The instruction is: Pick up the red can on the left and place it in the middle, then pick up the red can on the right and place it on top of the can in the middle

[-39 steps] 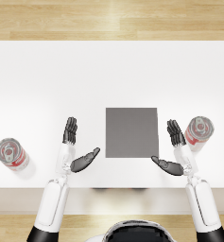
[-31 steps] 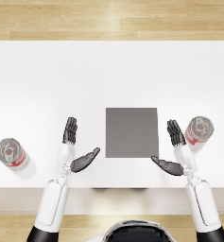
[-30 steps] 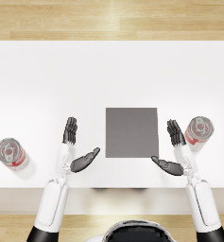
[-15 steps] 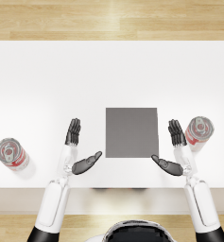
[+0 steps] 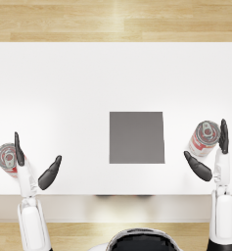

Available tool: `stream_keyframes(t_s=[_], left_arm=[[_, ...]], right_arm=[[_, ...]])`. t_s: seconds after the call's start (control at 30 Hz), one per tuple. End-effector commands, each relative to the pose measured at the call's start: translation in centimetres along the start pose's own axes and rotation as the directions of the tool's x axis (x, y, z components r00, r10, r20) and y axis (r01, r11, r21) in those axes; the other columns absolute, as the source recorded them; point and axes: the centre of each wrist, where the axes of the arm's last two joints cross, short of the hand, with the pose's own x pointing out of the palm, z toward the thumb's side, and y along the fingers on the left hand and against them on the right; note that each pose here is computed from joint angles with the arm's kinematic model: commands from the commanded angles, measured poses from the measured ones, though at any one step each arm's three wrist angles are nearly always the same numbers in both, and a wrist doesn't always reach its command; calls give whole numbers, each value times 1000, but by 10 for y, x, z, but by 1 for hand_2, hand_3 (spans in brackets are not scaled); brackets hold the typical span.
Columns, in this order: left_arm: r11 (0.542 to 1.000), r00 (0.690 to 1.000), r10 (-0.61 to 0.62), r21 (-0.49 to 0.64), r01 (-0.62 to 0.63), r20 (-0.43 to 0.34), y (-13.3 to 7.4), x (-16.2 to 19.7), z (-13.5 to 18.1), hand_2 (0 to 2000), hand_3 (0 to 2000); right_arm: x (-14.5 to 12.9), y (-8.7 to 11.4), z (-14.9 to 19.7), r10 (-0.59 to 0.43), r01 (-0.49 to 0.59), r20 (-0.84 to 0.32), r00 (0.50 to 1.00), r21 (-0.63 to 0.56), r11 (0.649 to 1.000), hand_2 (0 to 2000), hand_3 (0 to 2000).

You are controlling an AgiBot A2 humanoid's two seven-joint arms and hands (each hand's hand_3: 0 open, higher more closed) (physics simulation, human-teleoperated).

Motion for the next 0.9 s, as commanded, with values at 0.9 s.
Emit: stream_keyframes(t_s=[0.9], left_arm=[[829,960,275,-492,-264,-53,-63,-49,-122,0,0]], right_arm=[[-16,29,-134,-131,110,9,991,493,863,0,0]])
